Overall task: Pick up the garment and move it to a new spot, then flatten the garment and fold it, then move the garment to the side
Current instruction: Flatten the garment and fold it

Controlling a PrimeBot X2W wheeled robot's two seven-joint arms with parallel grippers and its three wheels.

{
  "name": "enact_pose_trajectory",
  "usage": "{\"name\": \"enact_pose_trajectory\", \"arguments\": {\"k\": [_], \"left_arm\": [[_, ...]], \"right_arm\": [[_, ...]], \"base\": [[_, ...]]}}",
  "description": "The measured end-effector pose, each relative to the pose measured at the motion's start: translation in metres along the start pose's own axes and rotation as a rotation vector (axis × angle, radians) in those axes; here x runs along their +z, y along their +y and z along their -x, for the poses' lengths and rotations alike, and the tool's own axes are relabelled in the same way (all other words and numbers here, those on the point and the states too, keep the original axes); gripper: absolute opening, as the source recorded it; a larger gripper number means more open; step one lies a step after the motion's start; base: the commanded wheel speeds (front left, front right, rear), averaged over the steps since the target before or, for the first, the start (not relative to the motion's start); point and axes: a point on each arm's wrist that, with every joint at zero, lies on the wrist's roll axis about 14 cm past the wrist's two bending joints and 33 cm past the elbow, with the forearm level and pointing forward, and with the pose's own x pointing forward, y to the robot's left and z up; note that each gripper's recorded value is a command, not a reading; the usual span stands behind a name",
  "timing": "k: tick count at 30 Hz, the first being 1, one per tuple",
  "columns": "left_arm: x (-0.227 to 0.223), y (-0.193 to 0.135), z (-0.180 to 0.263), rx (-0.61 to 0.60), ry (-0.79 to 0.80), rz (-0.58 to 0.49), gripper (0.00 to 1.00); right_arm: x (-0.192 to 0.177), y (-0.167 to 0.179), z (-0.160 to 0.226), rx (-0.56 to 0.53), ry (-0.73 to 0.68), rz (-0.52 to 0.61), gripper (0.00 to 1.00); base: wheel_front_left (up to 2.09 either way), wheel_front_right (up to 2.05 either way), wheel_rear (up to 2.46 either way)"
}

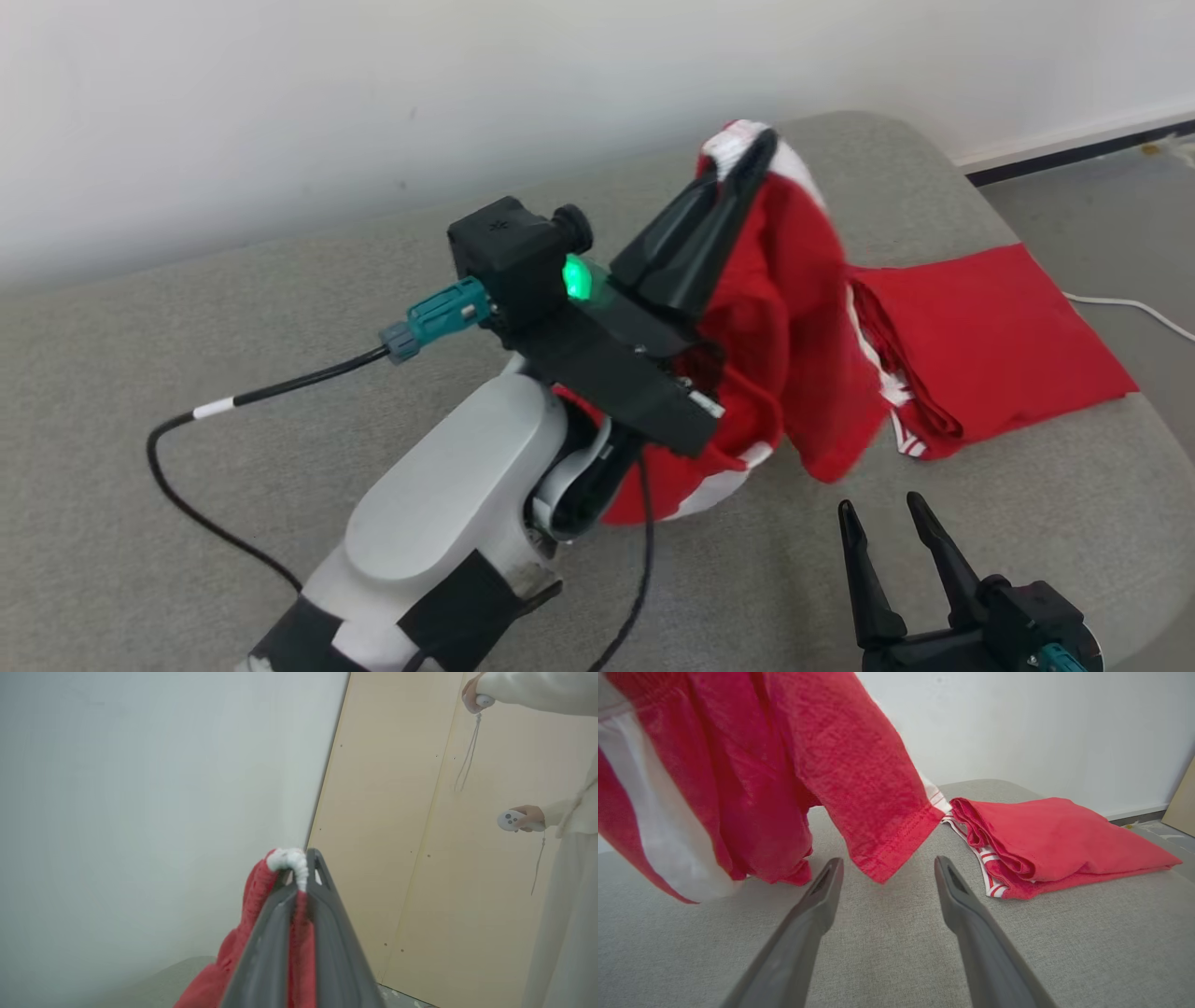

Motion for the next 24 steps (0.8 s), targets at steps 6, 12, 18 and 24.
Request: {"name": "enact_pose_trajectory", "arguments": {"k": [6,12,18,24], "left_arm": [[-0.029,0.074,0.067,0.265,0.116,-0.063,0.00],[-0.087,0.131,0.193,0.570,0.385,-0.037,0.00],[-0.104,0.151,0.283,0.792,0.494,-0.005,0.00],[-0.112,0.161,0.321,0.894,0.557,-0.020,0.17]], "right_arm": [[-0.003,0.016,-0.010,0.050,0.007,-0.006,1.00],[-0.007,0.032,-0.023,0.103,0.018,-0.007,1.00],[-0.014,0.053,-0.037,0.170,0.036,-0.006,1.00],[-0.016,0.064,-0.045,0.205,0.043,-0.007,1.00]], "base": [[0.00,0.00,0.00],[0.00,0.00,0.00],[0.00,0.00,0.00],[0.00,0.00,0.00]]}}
